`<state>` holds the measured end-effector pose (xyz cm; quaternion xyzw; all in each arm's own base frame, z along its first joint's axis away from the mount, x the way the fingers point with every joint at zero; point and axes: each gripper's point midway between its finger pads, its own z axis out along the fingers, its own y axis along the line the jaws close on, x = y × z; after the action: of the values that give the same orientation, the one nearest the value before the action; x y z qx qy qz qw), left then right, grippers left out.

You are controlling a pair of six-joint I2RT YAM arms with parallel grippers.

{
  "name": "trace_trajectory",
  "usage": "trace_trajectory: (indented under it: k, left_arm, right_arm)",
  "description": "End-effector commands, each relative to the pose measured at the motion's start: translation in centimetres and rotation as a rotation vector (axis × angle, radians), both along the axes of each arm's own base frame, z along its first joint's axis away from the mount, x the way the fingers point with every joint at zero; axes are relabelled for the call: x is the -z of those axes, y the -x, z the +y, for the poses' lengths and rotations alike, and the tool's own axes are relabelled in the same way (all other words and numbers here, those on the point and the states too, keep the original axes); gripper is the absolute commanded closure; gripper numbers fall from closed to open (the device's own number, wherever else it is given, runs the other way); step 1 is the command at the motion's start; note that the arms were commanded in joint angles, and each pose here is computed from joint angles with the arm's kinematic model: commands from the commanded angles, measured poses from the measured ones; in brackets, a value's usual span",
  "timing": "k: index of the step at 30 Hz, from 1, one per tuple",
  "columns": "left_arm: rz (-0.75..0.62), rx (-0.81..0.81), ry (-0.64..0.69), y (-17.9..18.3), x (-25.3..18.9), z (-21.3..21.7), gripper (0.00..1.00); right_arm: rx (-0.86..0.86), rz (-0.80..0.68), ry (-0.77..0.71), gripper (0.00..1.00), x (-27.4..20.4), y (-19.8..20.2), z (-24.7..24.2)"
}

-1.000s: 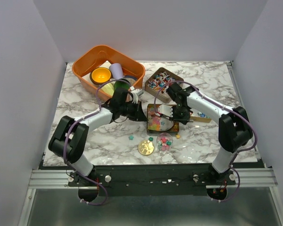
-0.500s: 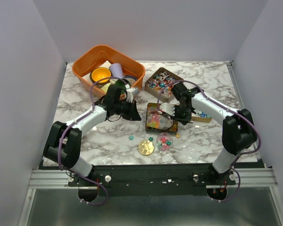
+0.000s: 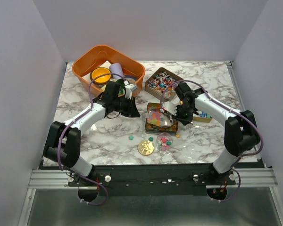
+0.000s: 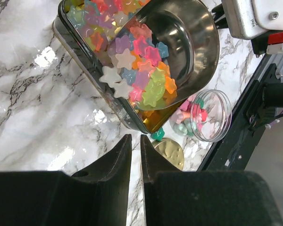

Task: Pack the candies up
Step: Scoop the fake candies from the storage box.

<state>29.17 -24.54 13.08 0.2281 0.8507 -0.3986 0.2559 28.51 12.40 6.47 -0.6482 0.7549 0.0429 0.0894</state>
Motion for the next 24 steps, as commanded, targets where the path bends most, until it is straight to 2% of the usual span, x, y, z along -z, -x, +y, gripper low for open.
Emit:
trace_trajectory:
  k: [1, 13, 20, 24]
  left_arm:
    - [-0.015, 0.023, 0.024, -0.6, -0.8, -0.5, 0.76]
    - [-0.004, 0.027, 0.02, -1.0, -0.4, -0.7, 0.76]
    - [-0.029, 0.04, -0.047, -0.9, 0.2, 0.2, 0.66]
    - [-0.017, 0.054, -0.112, -0.4, 0.5, 1.7, 0.65]
  right_arm:
    - [0.011, 0.0, -0.025, 0.99, 0.8, 0.3, -0.4]
    - [0.061, -0.042, -0.047, 0.99, 0.1, -0.1, -1.8]
    - [0.07, -0.13, -0.192, 0.99, -1.3, -0.6, -0.2]
    - [0.09, -0.162, -0.264, 0.99, -2.5, -0.9, 0.6]
